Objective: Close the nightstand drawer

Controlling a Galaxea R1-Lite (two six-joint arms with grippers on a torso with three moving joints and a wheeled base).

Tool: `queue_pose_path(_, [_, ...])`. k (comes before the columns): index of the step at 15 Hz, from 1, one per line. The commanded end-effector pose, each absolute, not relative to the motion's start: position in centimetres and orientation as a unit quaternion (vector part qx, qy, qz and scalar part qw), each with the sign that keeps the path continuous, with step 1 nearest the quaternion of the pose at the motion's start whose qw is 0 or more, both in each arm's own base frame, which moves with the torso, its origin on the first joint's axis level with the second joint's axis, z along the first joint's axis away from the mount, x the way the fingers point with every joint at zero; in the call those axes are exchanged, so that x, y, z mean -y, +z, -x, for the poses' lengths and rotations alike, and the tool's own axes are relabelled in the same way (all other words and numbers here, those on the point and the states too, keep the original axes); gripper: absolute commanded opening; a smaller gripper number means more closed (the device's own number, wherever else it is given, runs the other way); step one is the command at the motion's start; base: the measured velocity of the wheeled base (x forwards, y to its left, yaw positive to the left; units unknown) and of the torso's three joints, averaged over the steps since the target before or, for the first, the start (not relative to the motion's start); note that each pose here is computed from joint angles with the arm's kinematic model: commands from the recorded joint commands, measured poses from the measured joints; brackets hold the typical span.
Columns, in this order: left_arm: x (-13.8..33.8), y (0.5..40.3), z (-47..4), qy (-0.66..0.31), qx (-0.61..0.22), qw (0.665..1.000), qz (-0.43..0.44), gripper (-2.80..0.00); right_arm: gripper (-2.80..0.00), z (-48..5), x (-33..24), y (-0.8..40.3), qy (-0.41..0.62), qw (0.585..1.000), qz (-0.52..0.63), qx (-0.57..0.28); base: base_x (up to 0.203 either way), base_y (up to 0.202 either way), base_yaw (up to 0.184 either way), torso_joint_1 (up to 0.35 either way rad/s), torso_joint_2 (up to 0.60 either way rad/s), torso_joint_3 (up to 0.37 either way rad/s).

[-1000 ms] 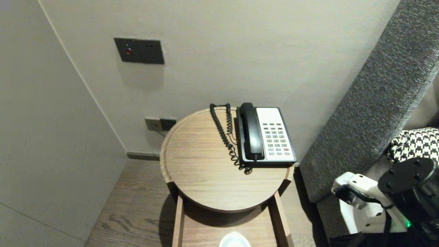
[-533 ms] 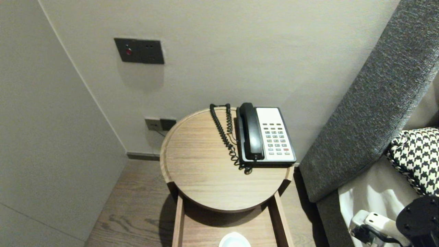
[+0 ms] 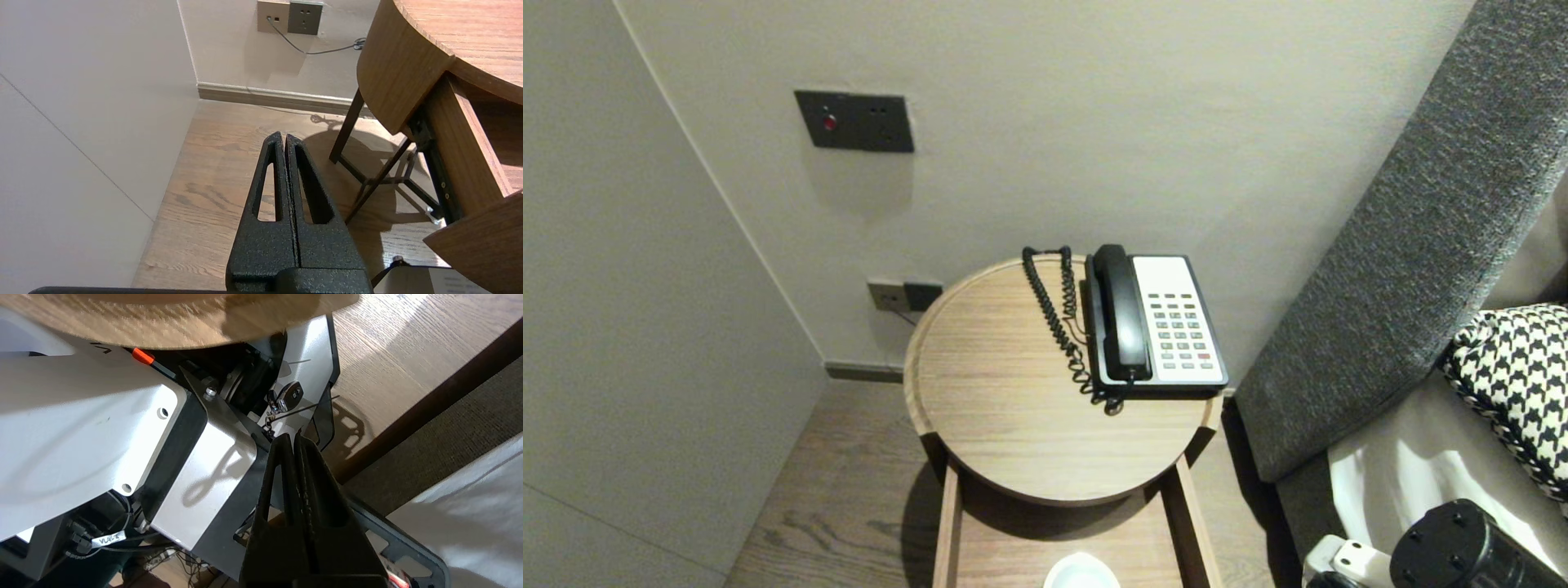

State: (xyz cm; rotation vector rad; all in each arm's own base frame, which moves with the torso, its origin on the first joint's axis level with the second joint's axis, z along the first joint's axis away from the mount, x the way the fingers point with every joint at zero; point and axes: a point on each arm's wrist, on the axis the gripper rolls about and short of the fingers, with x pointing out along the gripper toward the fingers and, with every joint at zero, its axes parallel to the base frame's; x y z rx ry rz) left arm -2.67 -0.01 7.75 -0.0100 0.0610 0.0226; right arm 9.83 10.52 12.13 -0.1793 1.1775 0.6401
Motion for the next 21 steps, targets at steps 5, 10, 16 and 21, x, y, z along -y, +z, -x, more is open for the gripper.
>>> queue_pose_path(5, [0.0, 7.7, 2.7, 0.012, -0.03, 0.999, 0.005, -2.8, -2.8, -12.0, -13.0, 10.5, 0.281, 0.795, 0.102, -0.528, 0.0, 0.0, 0.0, 0.0, 0.0, 0.0])
queue_pose_path(10, [0.0, 7.7, 2.7, 0.012, -0.03, 0.999, 0.005, -2.8, -2.8, -12.9, -14.0, 10.8, 0.28, 0.798, 0.101, -0.523, 0.0, 0.0, 0.0, 0.0, 0.0, 0.0])
queue_pose_path(16, [0.0, 7.7, 2.7, 0.012, -0.03, 0.999, 0.005, -2.8, -2.8, -14.8, -15.6, 11.9, 0.278, 0.813, 0.093, -0.503, 0.0, 0.0, 0.0, 0.0, 0.0, 0.0])
queue_pose_path(21, [0.0, 7.7, 2.7, 0.012, -0.03, 0.999, 0.005, -2.8, -2.8, -16.6, -17.4, 12.4, 0.277, 0.82, 0.092, -0.493, 0.0, 0.0, 0.0, 0.0, 0.0, 0.0])
